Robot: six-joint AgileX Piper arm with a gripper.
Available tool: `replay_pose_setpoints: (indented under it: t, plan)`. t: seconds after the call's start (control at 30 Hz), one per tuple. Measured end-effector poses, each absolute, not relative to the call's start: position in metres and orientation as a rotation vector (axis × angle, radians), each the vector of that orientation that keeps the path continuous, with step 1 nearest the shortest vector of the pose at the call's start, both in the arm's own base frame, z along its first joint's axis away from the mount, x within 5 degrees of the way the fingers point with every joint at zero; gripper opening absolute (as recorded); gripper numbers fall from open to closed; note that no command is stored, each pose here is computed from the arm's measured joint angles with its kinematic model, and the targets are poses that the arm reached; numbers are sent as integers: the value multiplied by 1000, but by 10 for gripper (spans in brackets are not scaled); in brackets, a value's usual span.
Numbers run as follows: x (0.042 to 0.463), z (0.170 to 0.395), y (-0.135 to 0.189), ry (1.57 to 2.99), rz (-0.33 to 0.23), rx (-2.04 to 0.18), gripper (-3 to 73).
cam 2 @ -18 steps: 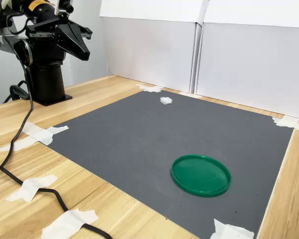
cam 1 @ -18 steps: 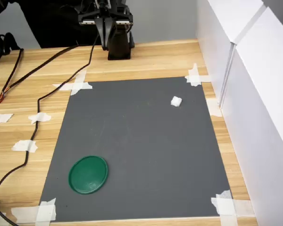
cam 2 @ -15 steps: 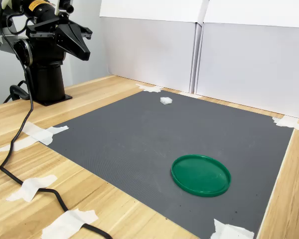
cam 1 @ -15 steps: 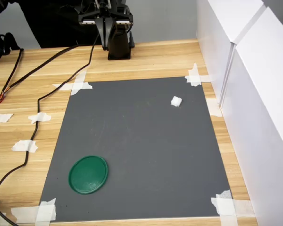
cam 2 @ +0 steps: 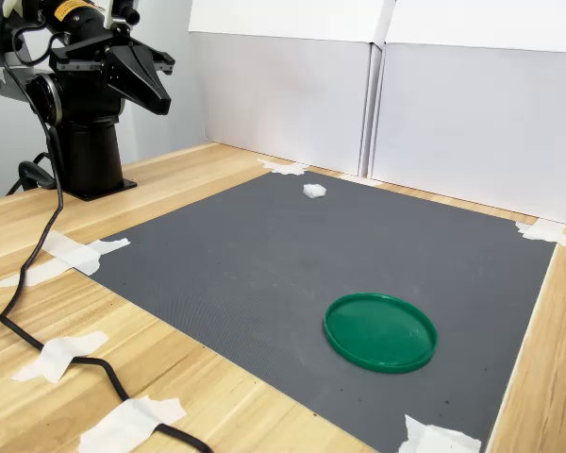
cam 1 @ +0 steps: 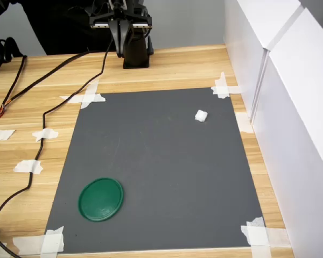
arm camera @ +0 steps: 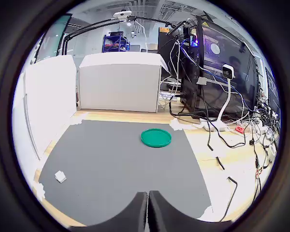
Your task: Grasp a white terminal and put it on the green lid.
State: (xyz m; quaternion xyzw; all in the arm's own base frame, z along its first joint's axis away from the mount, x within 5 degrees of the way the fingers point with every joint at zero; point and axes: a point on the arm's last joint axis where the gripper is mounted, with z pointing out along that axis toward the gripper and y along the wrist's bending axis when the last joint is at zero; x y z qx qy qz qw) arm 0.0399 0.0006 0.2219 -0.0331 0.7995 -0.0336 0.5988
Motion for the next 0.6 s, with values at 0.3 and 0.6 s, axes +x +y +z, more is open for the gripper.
replay_pose_setpoints:
  t: [0.3, 0.6]
  plan:
    - [40, 222, 1, 1854, -78, -77, -16]
    - [65, 235, -1, 2034, -86, -91, -16]
